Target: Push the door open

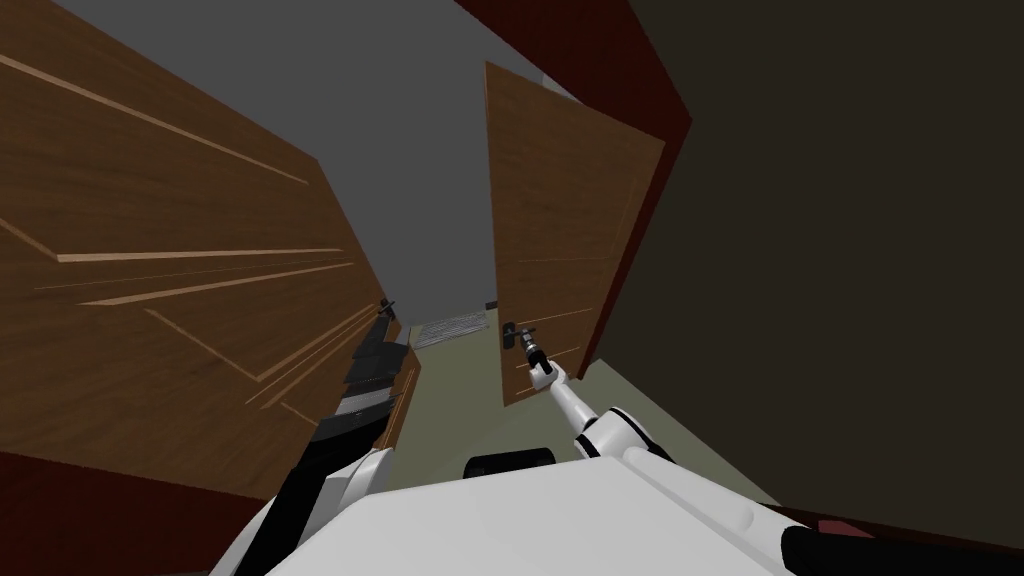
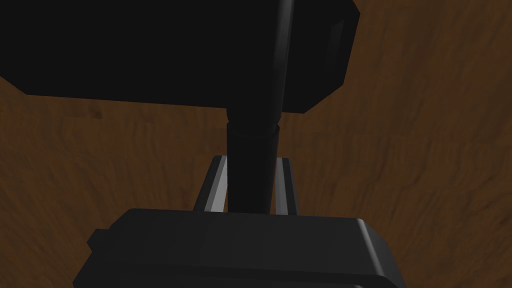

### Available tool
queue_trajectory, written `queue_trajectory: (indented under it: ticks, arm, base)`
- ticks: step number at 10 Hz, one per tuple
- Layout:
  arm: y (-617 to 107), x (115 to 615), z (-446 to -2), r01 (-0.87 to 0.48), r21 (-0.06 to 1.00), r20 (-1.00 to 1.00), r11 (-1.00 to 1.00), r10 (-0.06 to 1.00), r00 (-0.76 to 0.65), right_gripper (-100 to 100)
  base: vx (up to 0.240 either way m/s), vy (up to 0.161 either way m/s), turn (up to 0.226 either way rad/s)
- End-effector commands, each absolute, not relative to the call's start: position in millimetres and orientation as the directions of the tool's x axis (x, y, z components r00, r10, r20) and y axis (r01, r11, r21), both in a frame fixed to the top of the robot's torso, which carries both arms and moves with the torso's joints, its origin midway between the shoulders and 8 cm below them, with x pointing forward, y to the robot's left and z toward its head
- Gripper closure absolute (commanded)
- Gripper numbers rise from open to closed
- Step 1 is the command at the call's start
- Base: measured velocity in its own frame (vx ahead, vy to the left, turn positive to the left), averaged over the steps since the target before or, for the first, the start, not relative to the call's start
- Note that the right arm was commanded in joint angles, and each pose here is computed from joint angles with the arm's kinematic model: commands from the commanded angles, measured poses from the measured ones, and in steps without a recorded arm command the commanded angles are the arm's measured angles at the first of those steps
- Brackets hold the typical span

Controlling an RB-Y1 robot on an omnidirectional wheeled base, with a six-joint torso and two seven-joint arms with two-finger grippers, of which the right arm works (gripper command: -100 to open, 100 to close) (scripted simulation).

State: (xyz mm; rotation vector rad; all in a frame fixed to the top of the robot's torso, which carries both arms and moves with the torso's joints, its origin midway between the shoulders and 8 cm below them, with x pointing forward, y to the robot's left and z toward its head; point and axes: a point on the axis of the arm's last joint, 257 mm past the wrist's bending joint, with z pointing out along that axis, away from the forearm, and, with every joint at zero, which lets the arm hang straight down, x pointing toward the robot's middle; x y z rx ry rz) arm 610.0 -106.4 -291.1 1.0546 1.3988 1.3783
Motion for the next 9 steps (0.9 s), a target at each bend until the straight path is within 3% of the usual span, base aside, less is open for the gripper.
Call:
queue_trajectory:
  ticks: [1, 4, 9]
  arm:
    - [-131.6, 615.2, -289.5, -0.016, 0.999, -0.034, 0.031, 0.977, -0.213, 100]
    - [-155.4, 618.7, -289.7, -0.014, 0.999, -0.034, 0.032, 0.985, -0.170, 100]
    - [-187.6, 622.0, -290.0, -0.010, 1.000, -0.029, 0.028, 0.994, -0.110, 100]
  base:
    - [0.190, 0.152, -0.100]
    - [0.145, 0.175, -0.072]
    - [0.129, 0.127, -0.060]
